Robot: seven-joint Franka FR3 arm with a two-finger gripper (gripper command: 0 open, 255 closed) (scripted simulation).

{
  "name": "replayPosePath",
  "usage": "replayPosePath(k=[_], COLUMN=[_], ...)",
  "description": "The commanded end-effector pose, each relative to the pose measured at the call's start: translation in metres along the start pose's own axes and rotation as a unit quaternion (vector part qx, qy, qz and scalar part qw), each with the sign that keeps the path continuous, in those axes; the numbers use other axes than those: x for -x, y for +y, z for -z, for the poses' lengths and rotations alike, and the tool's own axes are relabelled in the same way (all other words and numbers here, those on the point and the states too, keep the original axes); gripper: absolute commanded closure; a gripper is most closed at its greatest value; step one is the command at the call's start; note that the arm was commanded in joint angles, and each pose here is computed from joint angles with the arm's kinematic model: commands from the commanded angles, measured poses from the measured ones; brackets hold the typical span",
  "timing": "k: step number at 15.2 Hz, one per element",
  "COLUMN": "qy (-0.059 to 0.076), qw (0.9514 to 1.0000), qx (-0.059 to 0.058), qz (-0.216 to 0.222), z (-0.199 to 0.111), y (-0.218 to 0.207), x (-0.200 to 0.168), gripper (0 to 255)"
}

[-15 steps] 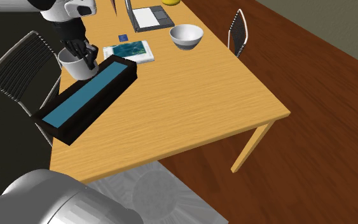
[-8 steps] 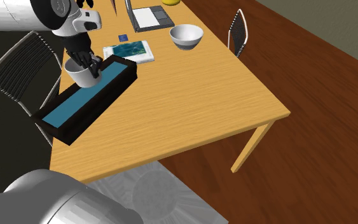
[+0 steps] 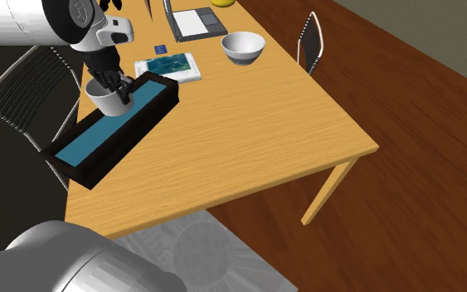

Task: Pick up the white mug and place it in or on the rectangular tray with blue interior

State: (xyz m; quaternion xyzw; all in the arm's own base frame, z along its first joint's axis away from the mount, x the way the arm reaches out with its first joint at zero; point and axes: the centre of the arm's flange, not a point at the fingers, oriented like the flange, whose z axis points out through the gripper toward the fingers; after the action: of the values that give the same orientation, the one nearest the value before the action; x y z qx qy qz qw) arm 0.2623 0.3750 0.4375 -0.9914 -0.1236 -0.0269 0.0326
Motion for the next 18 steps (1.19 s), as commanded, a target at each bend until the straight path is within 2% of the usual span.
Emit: replayPosePath(k=[1, 6, 10, 18], qy=[0.0, 0.0, 0.0, 0.0], qw=[1.0, 1.0, 1.0, 1.0], qx=[0.0, 0.0, 0.0, 0.0], qz=[0.0, 0.0, 0.0, 0.0], z=[0.0, 0.0, 0.05, 0.05], y=[0.0, 0.0, 0.0, 0.0], x=[0.0, 0.0, 0.0, 0.0], gripper=[0, 0, 0, 0])
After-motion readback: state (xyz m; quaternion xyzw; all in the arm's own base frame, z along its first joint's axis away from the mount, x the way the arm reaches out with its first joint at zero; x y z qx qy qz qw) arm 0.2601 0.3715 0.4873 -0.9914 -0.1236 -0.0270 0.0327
